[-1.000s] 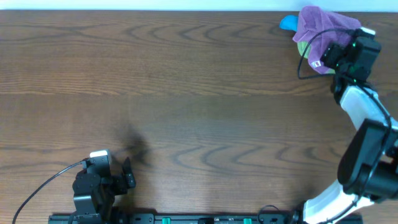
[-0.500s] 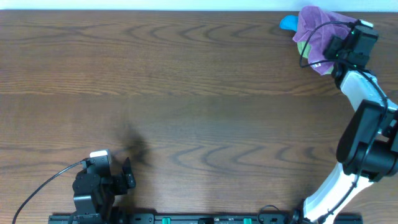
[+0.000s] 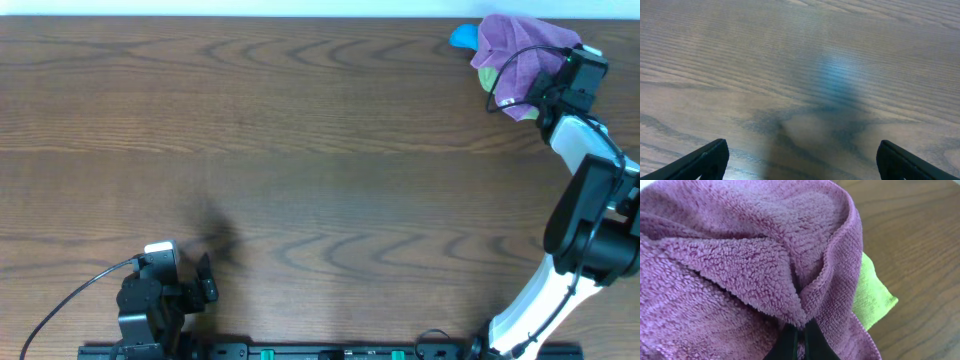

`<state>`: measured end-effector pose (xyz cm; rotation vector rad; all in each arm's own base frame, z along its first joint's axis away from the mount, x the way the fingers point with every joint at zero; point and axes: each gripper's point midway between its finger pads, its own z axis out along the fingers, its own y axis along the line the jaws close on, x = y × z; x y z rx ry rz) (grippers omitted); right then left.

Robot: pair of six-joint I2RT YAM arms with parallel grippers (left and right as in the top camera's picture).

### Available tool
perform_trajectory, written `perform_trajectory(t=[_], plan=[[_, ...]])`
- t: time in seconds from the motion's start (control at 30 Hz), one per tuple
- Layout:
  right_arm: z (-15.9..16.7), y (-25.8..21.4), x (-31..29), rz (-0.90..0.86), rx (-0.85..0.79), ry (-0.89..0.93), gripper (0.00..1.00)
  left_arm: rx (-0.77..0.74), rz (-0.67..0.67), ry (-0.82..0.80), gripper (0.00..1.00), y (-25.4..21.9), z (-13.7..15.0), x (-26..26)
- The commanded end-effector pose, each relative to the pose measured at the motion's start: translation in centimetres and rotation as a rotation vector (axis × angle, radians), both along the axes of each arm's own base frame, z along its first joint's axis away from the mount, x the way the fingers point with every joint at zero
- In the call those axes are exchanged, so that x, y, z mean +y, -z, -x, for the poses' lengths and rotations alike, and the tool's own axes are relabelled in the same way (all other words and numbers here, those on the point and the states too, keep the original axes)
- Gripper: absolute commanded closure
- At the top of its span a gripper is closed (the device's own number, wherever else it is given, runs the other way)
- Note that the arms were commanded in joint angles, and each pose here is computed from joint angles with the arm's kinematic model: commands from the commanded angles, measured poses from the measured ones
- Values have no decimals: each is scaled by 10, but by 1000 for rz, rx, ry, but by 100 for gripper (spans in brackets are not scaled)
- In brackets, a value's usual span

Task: Fold the cloth
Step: 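Close the right gripper on the purple towel's edge, then lift the purple towel and pull it left toward the table center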

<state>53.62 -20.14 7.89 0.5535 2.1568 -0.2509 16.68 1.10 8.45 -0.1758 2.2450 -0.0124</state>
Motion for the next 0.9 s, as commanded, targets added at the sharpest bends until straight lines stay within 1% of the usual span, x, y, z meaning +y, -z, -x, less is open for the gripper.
perform_trajectory(t=[0.0,0.13,0.27,0.43,0.53,0.67,0.87], plan=[[-3,-17,-4,17,-25,0,99,69,-22,-8,5,20,8,3],[0,-44,2,34,-44,-17,99,69,-21,-9,5,20,8,3],[10,-74,16,41,-41,-43,99,69,-22,-8,5,20,8,3],[22,-120,48,130,-28,-165,99,69,-22,-8,4,20,8,3],[37,-148,77,161,-13,-236,99,69,-22,-8,5,20,8,3],[61,-174,120,138,-7,-329,99,69,-22,-8,4,20,8,3],[102,-199,189,116,23,-484,99,69,-22,-8,5,20,8,3]])
